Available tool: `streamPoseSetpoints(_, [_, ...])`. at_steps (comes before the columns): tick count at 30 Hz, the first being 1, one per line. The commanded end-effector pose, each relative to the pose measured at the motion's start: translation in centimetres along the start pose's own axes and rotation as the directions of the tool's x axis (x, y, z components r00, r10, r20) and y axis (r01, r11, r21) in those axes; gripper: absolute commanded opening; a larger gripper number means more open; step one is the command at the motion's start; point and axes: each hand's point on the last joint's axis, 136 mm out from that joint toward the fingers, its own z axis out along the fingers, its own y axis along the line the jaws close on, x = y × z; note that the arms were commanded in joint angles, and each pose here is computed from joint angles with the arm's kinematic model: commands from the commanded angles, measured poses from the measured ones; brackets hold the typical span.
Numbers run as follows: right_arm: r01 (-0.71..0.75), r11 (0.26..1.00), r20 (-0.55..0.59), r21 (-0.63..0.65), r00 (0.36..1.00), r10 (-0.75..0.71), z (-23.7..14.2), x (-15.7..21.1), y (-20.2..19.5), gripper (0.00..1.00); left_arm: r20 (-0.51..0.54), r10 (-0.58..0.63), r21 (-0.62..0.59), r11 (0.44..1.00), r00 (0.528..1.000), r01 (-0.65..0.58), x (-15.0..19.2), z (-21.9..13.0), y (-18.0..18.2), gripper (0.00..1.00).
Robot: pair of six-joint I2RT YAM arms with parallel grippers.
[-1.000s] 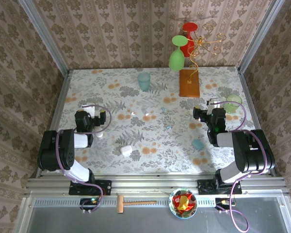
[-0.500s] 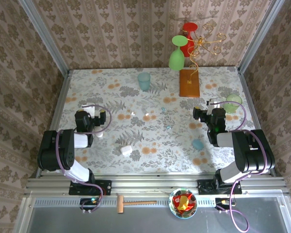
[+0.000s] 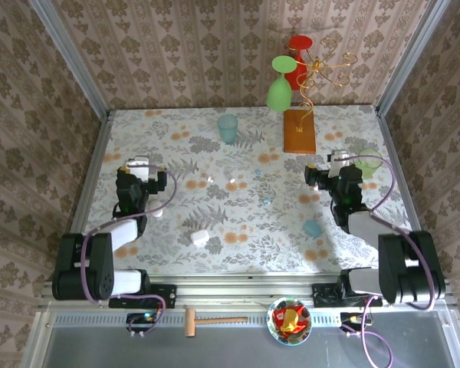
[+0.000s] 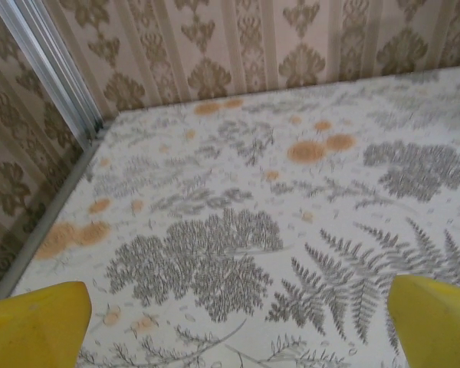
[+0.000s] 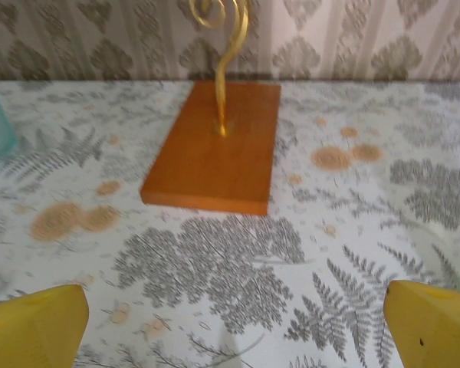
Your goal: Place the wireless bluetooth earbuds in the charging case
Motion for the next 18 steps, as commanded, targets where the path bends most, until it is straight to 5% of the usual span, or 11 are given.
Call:
streamPoseSetpoints(1, [0.052,0.994,-0.008,-0.094,0.999,-0.053,-1.4,-1.9,2.4,1.00,-0.039,0.041,-0.005,0.999,0.998,-0.041,-1.2,-0.8,-0.4,1.00])
streamPoseSetpoints(9, [0.268,0.838,0.038,-0.476,0.958,-0.285,-5.8,-2.3,12.9,1.00,-0.102,-0.056,0.075,0.995,0.993,0.064,-3.0,-3.7,-2.6,1.00])
streamPoseSetpoints(18, [0.370,0.394,0.161,-0.841,0.867,-0.472,-12.2,2.6,26.3,1.00,-0.224,-0.202,0.151,0.959,0.953,0.239,-2.3,-6.5,-4.3,1.00])
